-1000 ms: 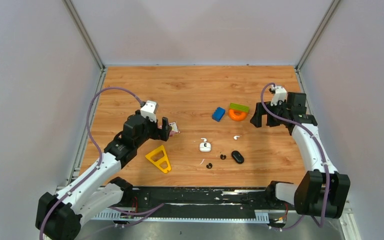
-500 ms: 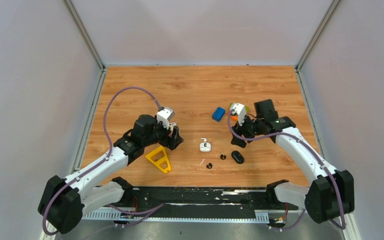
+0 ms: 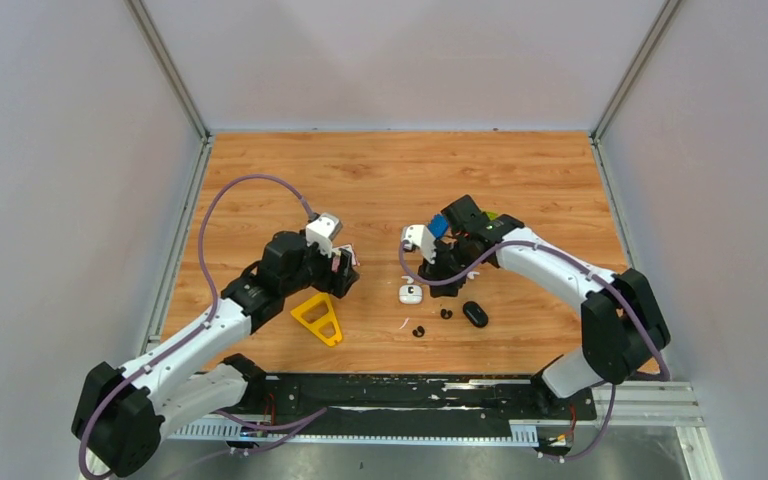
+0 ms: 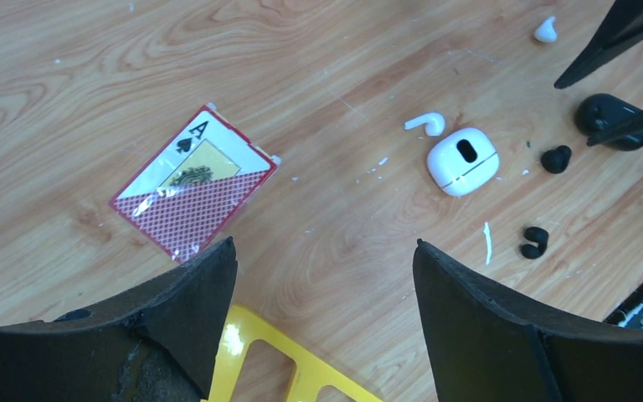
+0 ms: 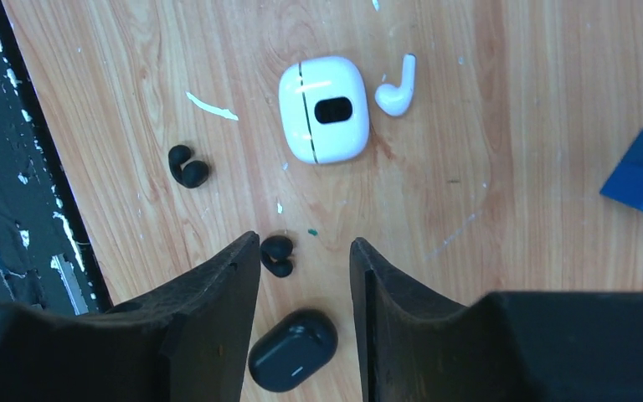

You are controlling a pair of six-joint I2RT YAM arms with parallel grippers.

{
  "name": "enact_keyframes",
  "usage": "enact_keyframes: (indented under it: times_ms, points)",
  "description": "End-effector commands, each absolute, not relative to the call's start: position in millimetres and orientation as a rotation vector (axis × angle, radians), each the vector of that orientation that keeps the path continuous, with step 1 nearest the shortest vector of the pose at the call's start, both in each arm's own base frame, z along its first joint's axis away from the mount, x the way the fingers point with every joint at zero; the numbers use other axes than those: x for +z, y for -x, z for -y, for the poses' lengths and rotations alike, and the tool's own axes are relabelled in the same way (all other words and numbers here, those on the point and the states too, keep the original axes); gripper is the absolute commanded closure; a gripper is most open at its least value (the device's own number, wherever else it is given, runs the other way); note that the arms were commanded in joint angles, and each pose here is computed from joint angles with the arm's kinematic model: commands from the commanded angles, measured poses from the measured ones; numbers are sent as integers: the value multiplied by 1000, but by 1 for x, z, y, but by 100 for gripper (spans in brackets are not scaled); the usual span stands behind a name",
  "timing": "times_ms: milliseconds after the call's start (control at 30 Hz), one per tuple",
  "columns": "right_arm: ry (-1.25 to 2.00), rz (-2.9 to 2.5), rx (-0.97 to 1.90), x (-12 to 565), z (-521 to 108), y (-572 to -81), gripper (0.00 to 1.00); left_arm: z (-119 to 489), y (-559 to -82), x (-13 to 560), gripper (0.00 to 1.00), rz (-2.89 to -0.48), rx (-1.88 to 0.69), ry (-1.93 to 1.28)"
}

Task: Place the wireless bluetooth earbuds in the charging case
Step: Move the charging case to the center of the board.

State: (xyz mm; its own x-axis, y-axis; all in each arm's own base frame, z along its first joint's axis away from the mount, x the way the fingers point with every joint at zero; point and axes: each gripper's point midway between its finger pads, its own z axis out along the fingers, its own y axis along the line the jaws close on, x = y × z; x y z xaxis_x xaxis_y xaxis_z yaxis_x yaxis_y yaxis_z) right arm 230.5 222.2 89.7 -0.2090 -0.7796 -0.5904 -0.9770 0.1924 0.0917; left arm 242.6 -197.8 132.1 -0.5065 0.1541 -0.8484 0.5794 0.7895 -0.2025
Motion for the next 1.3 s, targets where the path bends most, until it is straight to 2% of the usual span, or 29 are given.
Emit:
enact_keyframes:
  times_ms: [0,100,267,433,567,767,900,1000,1067,1267]
  points:
    - [1662,-2042,598,93,-237,-248,57,183,-253,144,15,-2056,-493,-460]
    - [1630,-2100,544,89,-233,-257,56,186,-250,142,15,-2062,-517,-467]
    - [1610,-2113,536,91,-224,-246,53,220,-235,137,16,-2070,-725,-572]
    - [1436,-2121,551,116,-205,-254,51,256,-222,128,16,-2079,-813,-678]
    - [1267,-2147,606,132,-184,-268,48,276,-234,125,17,-2137,-845,-612]
    - [1245,-2155,643,129,-187,-265,47,307,-243,117,19,-2182,-1027,-468]
    - [1290,-2129,683,125,-196,-270,51,288,-240,125,20,-2205,-949,-392]
    - [1314,-2153,691,114,-203,-281,58,240,-239,131,19,-2242,-715,-245]
    - [1351,-2161,660,104,-211,-290,62,214,-232,143,18,-2215,-634,-187]
    - [1524,-2128,467,71,-244,-309,65,157,-207,165,17,-2107,-563,-1]
